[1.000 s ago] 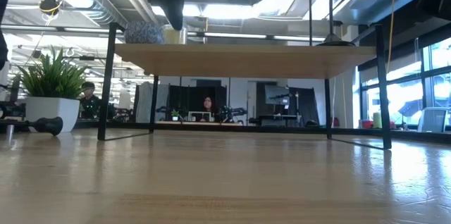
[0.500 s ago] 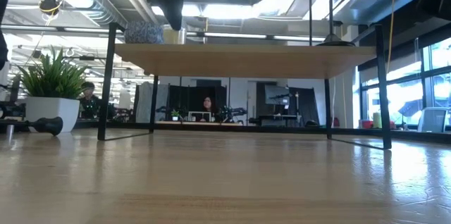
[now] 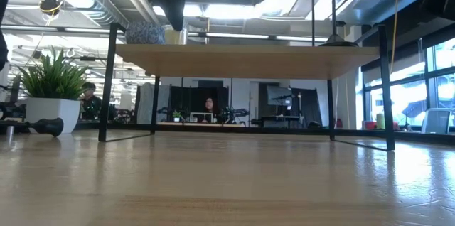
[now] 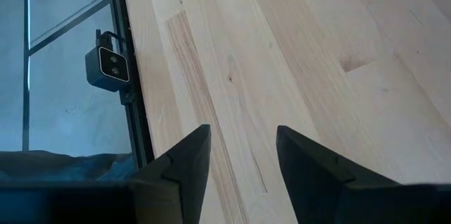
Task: Pick & Place candle stick holders
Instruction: Put the scented transparent candle on the shelf, then put the black candle holder on the shelf
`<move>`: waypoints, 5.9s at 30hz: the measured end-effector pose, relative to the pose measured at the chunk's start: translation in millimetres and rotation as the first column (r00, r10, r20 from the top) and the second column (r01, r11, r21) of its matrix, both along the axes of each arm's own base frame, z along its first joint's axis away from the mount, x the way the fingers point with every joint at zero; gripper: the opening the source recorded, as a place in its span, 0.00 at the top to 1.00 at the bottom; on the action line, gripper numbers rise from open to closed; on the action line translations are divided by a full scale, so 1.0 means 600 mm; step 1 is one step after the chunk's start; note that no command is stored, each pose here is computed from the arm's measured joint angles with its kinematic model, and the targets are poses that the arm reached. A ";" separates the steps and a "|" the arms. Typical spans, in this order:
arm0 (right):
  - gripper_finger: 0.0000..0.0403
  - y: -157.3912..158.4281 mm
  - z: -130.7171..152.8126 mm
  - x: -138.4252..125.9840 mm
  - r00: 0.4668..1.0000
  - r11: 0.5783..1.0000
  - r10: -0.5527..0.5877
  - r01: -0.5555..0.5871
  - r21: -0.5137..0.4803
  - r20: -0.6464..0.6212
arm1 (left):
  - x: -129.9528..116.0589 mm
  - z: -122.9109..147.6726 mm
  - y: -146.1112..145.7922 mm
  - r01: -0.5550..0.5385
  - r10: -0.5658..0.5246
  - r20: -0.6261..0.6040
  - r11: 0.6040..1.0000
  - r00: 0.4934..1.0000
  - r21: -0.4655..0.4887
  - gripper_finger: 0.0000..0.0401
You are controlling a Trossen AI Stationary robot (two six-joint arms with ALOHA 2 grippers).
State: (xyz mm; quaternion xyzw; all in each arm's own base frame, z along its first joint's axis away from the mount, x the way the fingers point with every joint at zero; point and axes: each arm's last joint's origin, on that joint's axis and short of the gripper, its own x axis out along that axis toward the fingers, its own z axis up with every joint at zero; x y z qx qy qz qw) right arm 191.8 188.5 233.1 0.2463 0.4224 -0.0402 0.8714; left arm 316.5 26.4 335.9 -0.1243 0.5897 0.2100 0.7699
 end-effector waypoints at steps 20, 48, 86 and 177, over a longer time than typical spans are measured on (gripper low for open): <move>0.58 0.000 0.000 0.000 1.000 1.000 0.000 0.000 0.000 0.000 | 0.000 -0.002 0.001 0.010 -0.010 -0.015 1.000 1.000 0.021 1.00; 0.58 0.000 0.000 0.000 1.000 1.000 -0.002 0.002 -0.003 0.002 | -0.006 0.015 -0.001 -0.020 0.015 0.044 0.995 0.999 0.102 0.89; 0.59 -0.008 -0.014 -0.015 0.922 0.933 -0.190 0.276 0.231 -0.336 | -0.023 0.067 -0.026 0.312 -0.306 0.115 0.949 0.945 -0.042 1.00; 0.58 -0.037 0.071 0.102 0.910 0.919 -0.184 0.026 0.392 0.371 | -0.006 0.057 -0.002 0.366 -0.356 0.182 0.930 0.917 -0.023 1.00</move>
